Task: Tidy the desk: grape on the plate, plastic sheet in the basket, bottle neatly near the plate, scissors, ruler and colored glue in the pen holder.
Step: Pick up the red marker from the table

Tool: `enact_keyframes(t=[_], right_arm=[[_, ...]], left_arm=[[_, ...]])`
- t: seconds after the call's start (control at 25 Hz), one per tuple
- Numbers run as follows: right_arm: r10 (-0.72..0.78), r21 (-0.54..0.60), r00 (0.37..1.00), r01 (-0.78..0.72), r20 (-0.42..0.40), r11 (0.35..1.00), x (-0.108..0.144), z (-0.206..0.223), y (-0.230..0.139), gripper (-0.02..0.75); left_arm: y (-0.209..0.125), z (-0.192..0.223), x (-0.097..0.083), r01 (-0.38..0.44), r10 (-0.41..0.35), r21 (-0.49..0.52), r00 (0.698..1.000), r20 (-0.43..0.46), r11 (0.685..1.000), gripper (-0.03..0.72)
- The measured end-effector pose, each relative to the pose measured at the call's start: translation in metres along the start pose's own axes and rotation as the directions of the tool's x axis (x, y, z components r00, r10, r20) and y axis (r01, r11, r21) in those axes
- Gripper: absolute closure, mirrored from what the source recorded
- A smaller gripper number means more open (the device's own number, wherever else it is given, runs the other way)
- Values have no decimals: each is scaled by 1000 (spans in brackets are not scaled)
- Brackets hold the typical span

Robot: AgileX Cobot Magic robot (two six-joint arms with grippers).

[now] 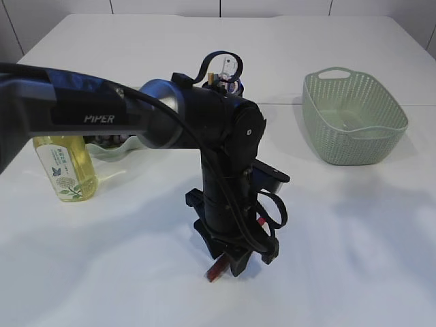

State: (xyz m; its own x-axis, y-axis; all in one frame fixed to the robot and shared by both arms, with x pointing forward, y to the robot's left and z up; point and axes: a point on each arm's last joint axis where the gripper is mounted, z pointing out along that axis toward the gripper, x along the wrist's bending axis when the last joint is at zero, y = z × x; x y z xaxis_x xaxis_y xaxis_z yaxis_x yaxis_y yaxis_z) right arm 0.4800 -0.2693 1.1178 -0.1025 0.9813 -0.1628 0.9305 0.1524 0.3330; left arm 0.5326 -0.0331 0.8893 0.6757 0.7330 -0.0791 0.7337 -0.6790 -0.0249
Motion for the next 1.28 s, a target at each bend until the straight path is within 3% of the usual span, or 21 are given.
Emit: enact_keyframes(t=[0.48,0.8,1.28], right_arm=[[0,0,1000,0,0,1000,0,0,0,478],[0,0,1000,0,0,1000,0,0,0,478],[-1,0,1000,1,2,1000,0,0,0,478]], left_arm=[[0,0,0,0,0,-1,1000,0,1000,358],[2,0,6,-34,33,-15,998,-62,999,358],[7,0,4,-31,28,-74,998,-48,997,358]])
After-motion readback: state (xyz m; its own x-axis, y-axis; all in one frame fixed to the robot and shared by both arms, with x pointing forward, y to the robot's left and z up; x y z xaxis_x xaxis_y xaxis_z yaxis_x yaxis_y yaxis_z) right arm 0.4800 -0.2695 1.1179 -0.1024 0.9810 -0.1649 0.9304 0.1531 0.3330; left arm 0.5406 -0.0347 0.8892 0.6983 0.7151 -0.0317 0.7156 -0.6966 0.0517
